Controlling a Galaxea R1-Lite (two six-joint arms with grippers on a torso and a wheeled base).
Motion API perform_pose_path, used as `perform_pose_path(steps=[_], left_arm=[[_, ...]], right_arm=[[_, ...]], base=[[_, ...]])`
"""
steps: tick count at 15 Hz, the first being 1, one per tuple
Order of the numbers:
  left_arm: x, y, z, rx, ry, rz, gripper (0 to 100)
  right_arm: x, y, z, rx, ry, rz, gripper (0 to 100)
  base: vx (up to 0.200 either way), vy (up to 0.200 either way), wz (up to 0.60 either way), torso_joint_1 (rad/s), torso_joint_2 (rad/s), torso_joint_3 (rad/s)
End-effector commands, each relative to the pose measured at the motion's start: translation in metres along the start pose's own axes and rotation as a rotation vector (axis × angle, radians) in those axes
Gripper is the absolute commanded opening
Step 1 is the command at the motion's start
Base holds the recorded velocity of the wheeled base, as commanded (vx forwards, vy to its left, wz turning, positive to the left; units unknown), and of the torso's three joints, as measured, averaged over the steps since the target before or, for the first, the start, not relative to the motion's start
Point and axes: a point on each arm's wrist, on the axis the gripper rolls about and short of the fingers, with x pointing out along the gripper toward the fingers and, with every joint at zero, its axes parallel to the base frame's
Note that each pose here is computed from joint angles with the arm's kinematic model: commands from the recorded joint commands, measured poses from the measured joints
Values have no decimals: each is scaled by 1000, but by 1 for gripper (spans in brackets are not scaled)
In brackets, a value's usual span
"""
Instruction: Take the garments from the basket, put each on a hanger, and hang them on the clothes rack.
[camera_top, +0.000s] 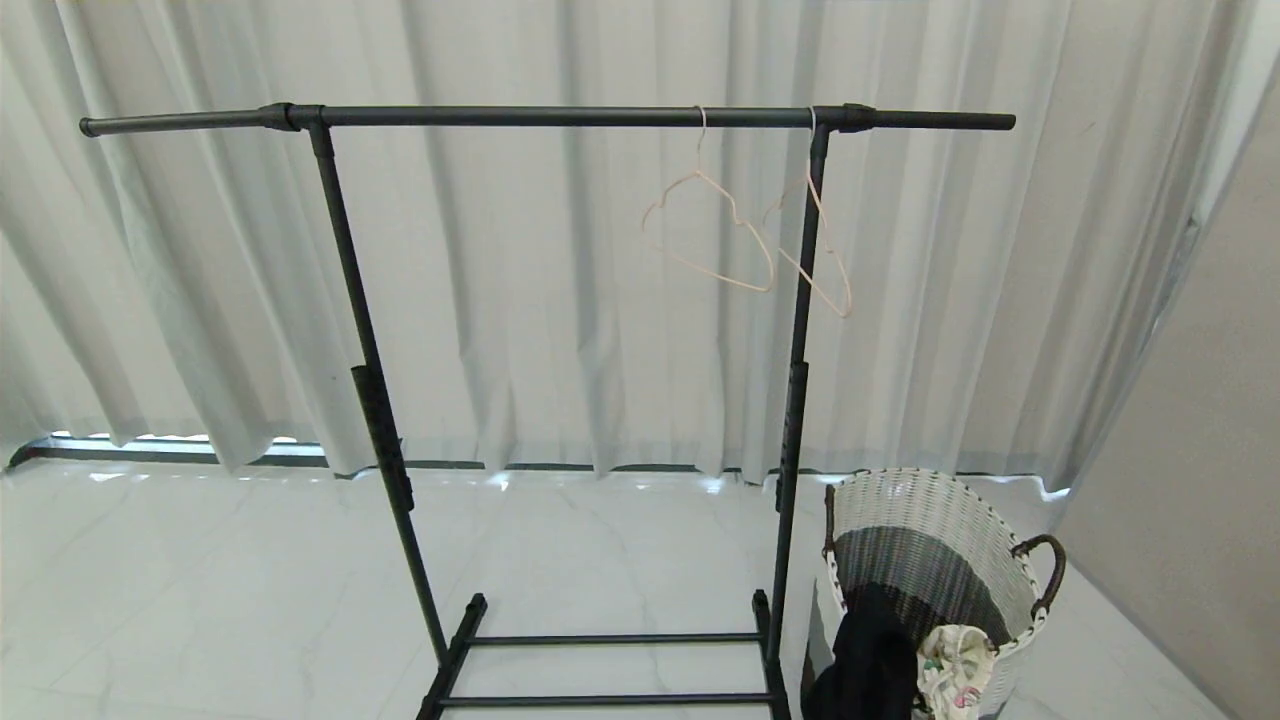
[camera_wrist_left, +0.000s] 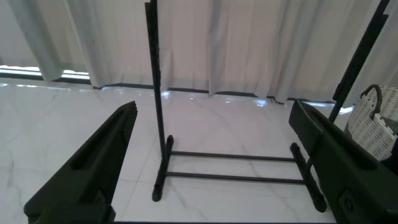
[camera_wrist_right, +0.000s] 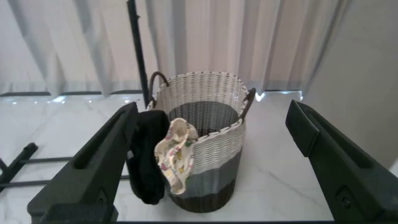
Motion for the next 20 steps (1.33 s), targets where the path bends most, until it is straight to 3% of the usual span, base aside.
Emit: perform_pose_path(steps=[1, 3, 10, 20], left_arm=[[0, 0, 0, 2, 1, 1, 100], [0, 0, 0, 8, 1, 1, 100], [0, 0, 0, 20, 1, 1, 100], [0, 0, 0, 19, 1, 1, 100]], right_arm=[[0, 0, 0, 0, 0, 1, 100], [0, 0, 0, 1, 0, -1, 100], [0, 0, 0, 17, -1, 1, 100], [0, 0, 1, -42, -13, 7, 100]], base=[[0, 0, 0, 0, 0, 0], [0, 0, 0, 0, 0, 0], [200, 0, 0, 0, 1, 3], [0, 0, 0, 0, 0, 0]])
